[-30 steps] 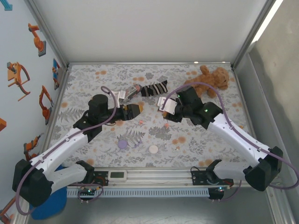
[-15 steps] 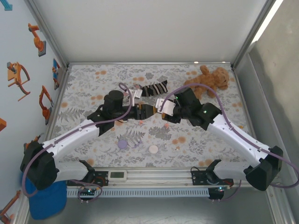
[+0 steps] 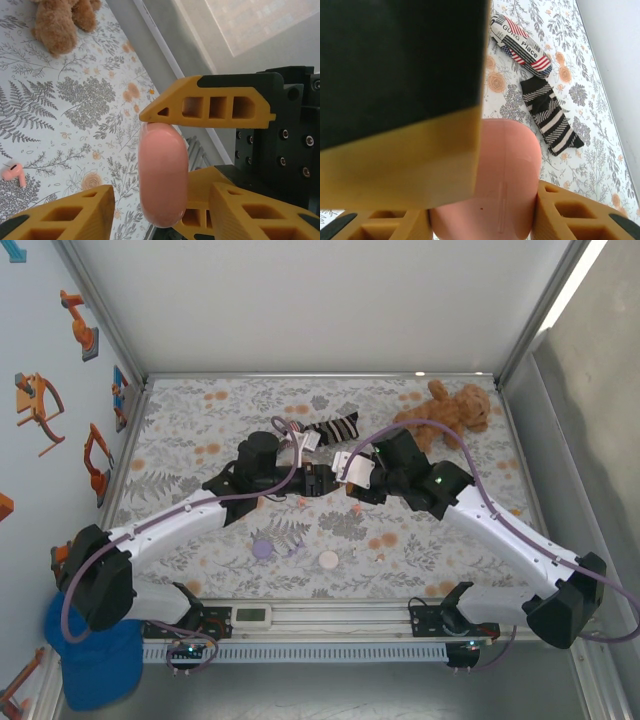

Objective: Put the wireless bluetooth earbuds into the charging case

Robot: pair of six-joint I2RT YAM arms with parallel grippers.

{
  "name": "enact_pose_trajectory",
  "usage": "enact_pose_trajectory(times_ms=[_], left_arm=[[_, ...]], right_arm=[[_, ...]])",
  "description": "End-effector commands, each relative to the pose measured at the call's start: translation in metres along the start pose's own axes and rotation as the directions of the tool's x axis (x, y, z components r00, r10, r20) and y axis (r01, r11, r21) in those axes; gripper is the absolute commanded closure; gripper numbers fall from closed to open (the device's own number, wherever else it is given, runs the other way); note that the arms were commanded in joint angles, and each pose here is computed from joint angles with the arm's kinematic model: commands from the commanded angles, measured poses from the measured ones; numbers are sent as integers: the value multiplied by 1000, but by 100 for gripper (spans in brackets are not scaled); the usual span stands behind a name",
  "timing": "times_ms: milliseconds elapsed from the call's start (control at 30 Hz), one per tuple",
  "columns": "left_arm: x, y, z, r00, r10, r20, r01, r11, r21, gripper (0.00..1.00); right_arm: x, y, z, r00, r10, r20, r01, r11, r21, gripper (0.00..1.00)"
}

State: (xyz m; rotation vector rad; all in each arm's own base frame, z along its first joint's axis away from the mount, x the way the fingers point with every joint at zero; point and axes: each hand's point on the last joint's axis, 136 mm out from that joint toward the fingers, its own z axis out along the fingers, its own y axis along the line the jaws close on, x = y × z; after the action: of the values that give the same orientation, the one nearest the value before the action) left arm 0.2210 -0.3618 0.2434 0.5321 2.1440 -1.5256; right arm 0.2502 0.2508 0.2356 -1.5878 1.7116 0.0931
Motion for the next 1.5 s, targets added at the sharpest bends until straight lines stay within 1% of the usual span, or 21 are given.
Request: enact_pose_trajectory(times_ms=[0, 200, 467, 667, 867, 1000, 1133, 1200, 1267, 1333, 1467], left_arm=[[-10, -20, 2, 999, 36, 11, -36, 997, 62, 52], [-10, -20, 5, 999, 35, 4, -35, 997, 64, 59], [-8, -18, 9, 999, 31, -9, -30, 997, 66, 66], [-7, -18, 9, 999, 30, -10, -29, 997, 67, 74], [-8, -17, 7, 999, 38, 6, -39, 997, 60, 79], [-9, -14, 3, 998, 47, 31, -48, 998, 38, 81], [-10, -8, -4, 997, 55, 58, -56, 998, 18, 84], [-10, -1, -7, 996, 54, 68, -55, 998, 10, 84], [-11, 7, -11, 995, 49, 82, -49, 999, -3, 86], [-13, 16, -17, 994, 44, 101, -43, 999, -8, 87], [-17, 37, -32, 985, 30, 170, -30, 1000, 0, 87]], right_arm=[[-14, -10, -13, 999, -18, 41, 16, 999, 46, 69], [-13, -10, -11, 999, -18, 36, 16, 999, 46, 69], [-13, -11, -9, 999, -16, 31, 15, 999, 48, 69], [-14, -11, -9, 999, -15, 32, 14, 999, 48, 68], [-15, -7, -9, 999, -8, 42, 7, 999, 34, 59], [-11, -6, -8, 999, -2, 34, 1, 999, 35, 43], [-9, -5, -8, 999, 15, 32, -16, 999, 35, 34], [-8, -4, -9, 998, 32, 46, -33, 999, 25, 27], [-8, -1, -10, 996, 61, 66, -61, 998, 2, 22], [-7, 0, -12, 991, 102, 88, -100, 995, -23, 20], [-2, -6, -16, 972, 183, 146, -180, 983, -30, 18]])
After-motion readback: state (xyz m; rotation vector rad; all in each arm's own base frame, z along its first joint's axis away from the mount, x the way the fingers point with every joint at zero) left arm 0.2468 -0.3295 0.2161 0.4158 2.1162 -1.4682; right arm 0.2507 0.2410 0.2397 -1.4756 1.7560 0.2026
